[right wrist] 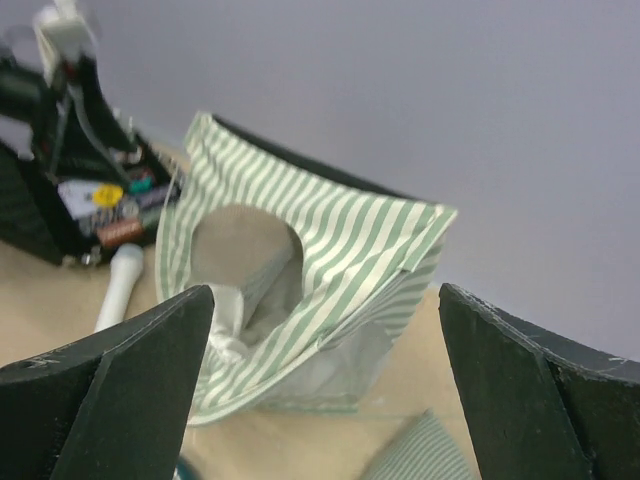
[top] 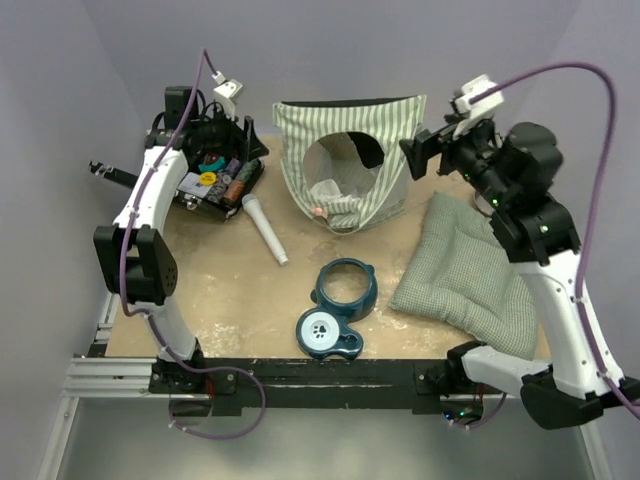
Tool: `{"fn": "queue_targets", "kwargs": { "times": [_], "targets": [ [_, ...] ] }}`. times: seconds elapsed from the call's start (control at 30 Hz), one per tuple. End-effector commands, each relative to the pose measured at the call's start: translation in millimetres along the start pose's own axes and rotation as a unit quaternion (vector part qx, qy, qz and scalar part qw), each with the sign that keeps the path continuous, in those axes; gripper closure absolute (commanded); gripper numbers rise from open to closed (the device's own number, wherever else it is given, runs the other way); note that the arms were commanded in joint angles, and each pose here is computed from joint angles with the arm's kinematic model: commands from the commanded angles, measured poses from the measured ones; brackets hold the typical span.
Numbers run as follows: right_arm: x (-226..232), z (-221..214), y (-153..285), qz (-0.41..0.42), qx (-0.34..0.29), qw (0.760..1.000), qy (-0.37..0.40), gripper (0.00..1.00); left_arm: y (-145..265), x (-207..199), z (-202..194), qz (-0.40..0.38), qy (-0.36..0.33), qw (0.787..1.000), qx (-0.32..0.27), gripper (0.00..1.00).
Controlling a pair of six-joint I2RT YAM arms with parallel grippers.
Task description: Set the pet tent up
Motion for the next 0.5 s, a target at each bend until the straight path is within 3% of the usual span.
{"fn": "queue_targets", "kwargs": {
  "times": [0.0, 0.13, 0.37, 0.47],
  "targets": [
    [-1.1, -52.5, -16.1, 0.031, 0.091, 0.995, -0.028, 0.02, 57.7, -33.9, 67.4, -0.007, -0.102, 0.993, -0.061, 0.15],
    [-3.1, -45.0, -27.2, 0.038, 0.059, 0.997, -0.013, 0.02, 82.6, -58.2, 76.2, -0.017, -0.126, 0.988, -0.082, 0.16],
    [-35.0, -14.7, -79.0, -0.027, -0.002, 1.000, 0.003, 0.02, 105.8, -85.4, 93.2, -0.003, -0.171, 0.977, -0.125, 0.18],
    [-45.1, -24.7, -106.9, -0.002, 0.018, 1.000, -0.009, 0.06, 108.7, -88.6, 101.2, -0.003, -0.173, 0.976, -0.131, 0.19]
  ]
}}
Point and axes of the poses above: each gripper's point midway between its finger pads, its own y axis back along the fingers, its own x axis along the line the jaws close on, z = x × y, the point moved 8 cm from there along y, back along the fingers, and after that the axes turned 15 degrees about -y, right-handed, at the moved point
